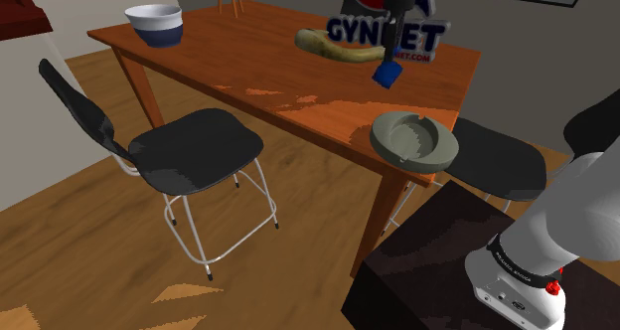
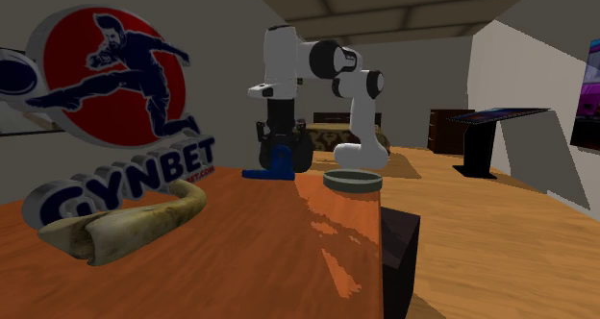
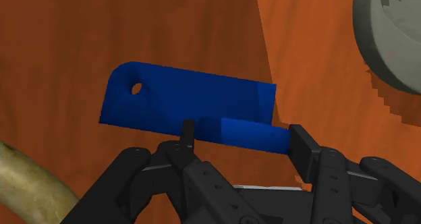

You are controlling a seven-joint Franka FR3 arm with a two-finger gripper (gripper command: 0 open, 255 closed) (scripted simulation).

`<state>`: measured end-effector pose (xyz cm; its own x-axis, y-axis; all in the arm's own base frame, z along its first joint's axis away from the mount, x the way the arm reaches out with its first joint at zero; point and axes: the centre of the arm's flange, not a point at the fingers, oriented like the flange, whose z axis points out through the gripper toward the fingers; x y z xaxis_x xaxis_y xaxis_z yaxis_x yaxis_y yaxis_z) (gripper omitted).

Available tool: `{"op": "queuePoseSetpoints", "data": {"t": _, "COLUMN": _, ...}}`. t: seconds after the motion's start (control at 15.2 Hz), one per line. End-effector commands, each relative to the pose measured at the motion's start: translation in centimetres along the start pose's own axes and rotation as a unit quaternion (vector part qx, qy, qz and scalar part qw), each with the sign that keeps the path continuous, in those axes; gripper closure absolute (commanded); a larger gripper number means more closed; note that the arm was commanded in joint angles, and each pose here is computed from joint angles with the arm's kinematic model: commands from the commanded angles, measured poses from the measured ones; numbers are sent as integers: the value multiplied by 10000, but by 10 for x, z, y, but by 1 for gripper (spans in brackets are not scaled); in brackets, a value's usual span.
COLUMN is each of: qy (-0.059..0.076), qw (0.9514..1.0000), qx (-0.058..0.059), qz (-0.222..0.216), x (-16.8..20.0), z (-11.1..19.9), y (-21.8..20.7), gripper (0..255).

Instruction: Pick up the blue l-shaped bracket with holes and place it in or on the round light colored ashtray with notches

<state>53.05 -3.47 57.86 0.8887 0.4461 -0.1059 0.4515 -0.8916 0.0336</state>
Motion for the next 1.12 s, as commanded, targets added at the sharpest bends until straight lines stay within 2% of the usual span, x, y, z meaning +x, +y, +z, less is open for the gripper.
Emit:
{"op": "queuePoseSetpoints", "data": {"t": 0.0, "qy": -1, "qw": 10000, "qx": 1, "qz": 0, "x": -2, "z": -11, "y": 1, "gripper": 255}}
{"op": "queuePoseSetpoints", "data": {"t": 0.4, "qy": -1, "qw": 10000, "qx": 1, "qz": 0, "x": -6, "z": -42, "y": 2, "gripper": 255}}
{"op": "queuePoseSetpoints", "data": {"t": 1.06, "qy": -1, "qw": 10000, "qx": 1, "qz": 0, "x": -51, "z": -49, "y": -122, "gripper": 255}}
